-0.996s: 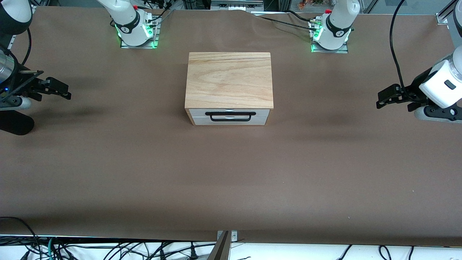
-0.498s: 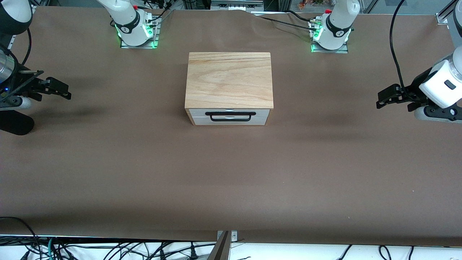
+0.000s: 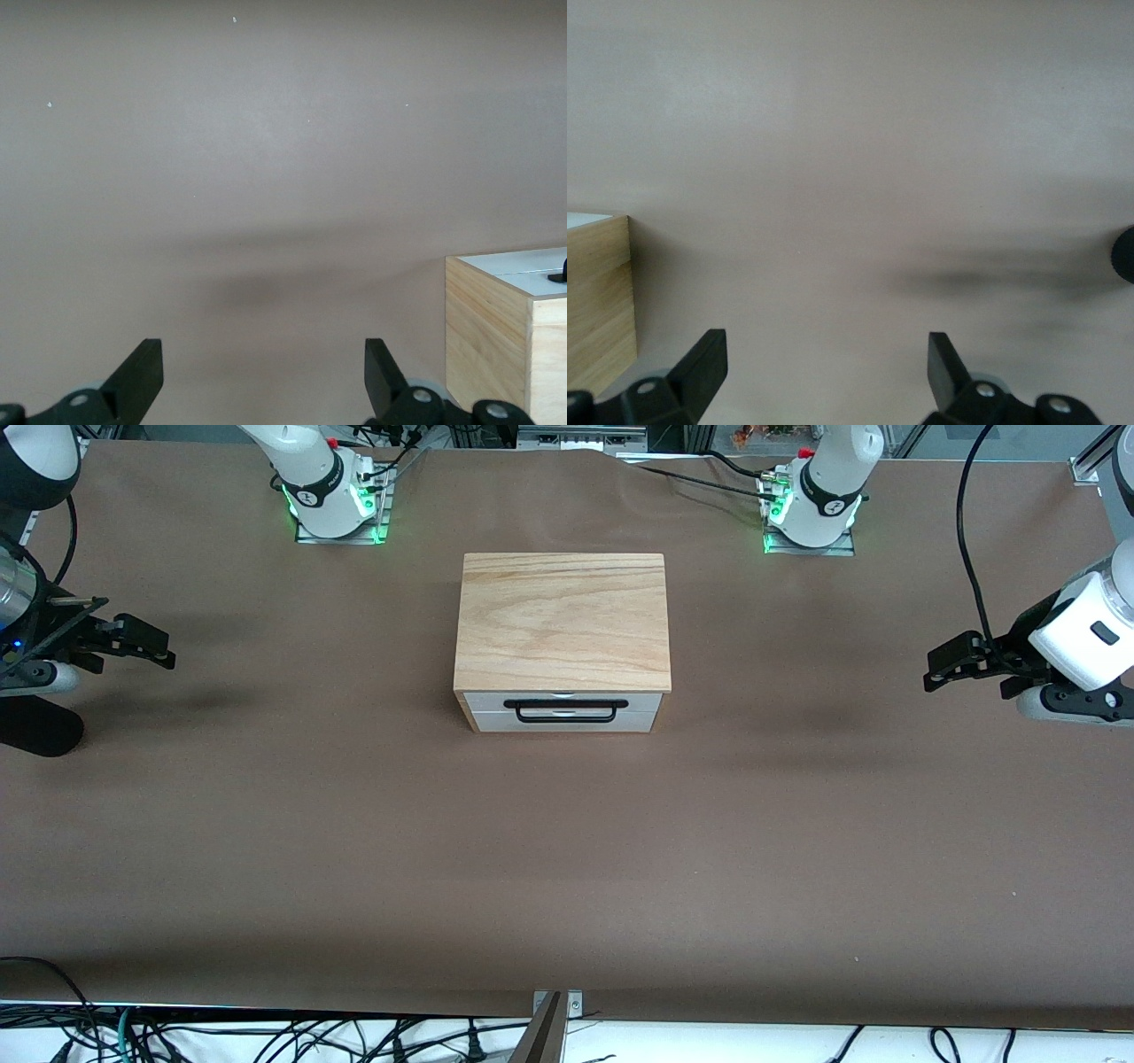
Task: Pull top drawer with both arms simultaneously
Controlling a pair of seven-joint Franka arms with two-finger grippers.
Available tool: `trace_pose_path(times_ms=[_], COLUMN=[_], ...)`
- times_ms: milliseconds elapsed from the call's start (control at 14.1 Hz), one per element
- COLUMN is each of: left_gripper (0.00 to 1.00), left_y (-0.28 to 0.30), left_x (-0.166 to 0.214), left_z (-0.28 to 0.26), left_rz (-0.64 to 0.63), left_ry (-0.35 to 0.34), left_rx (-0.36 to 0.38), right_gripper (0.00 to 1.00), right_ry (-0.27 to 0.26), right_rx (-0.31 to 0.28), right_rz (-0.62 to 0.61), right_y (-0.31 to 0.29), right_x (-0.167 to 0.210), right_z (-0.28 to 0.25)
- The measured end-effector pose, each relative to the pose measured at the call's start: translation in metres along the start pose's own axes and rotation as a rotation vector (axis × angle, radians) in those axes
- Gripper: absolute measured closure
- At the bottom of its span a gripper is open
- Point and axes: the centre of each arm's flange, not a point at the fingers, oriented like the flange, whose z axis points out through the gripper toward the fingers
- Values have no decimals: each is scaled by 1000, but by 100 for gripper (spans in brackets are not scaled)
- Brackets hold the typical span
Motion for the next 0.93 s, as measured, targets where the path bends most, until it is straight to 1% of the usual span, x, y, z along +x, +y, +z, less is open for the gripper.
trace_pose_path(times_ms=[712,925], left_gripper=[0,0], left_y=[0,0], left_x=[0,0], left_z=[0,0], left_rz=[0,0], left_ry=[0,0], left_rx=[0,0], right_gripper=[0,0], right_ry=[0,0], right_rx=[0,3], right_rz=[-5,-24], right_y=[-2,-13], right_x=[0,1], right_z=[0,0])
